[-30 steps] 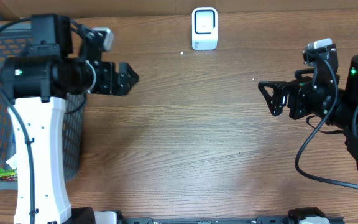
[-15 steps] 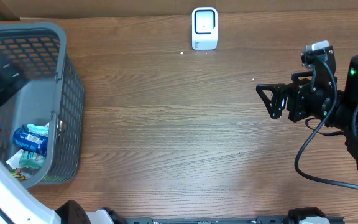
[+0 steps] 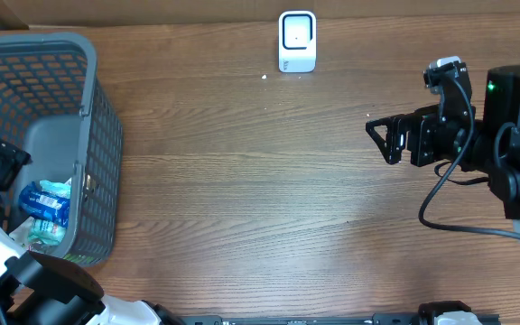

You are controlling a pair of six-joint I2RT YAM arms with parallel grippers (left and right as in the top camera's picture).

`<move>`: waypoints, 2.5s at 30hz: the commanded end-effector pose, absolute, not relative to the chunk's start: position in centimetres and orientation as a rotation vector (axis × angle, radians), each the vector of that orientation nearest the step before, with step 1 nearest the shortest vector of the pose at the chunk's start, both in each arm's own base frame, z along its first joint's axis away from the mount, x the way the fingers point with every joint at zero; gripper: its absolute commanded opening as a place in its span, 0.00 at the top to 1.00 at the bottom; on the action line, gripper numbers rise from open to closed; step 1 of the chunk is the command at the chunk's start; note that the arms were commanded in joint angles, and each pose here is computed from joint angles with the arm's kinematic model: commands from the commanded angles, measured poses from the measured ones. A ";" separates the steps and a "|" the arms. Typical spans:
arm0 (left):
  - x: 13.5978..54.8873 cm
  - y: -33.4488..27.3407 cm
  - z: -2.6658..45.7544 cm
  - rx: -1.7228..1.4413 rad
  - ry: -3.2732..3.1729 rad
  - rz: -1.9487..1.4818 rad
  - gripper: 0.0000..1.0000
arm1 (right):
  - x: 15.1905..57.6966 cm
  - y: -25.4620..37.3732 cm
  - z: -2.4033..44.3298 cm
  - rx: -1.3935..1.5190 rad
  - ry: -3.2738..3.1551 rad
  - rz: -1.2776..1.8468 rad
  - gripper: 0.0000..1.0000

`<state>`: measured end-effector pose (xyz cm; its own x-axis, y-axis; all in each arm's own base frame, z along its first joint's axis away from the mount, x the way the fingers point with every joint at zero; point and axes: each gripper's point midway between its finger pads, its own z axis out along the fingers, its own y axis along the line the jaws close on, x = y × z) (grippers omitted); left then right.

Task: Scan the item barcode
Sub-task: 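Reach the left gripper into the basket and grasp the blue snack bar, then lift the blue snack bar out and place it on the table centre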

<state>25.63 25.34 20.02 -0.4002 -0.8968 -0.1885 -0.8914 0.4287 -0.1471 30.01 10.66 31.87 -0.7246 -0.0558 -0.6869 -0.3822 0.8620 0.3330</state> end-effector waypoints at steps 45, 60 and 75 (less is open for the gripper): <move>33.4 12.4 38.8 -0.684 2.257 -0.121 0.96 | 31.5 11.0 31.0 -0.321 2.358 0.615 0.00; 34.5 -11.2 25.7 -0.221 2.820 -0.269 0.96 | 31.4 11.0 30.4 -0.316 2.382 0.619 0.01; 33.0 -16.8 8.7 0.001 3.230 -0.210 0.57 | 31.8 11.0 28.8 -0.305 2.441 0.628 0.01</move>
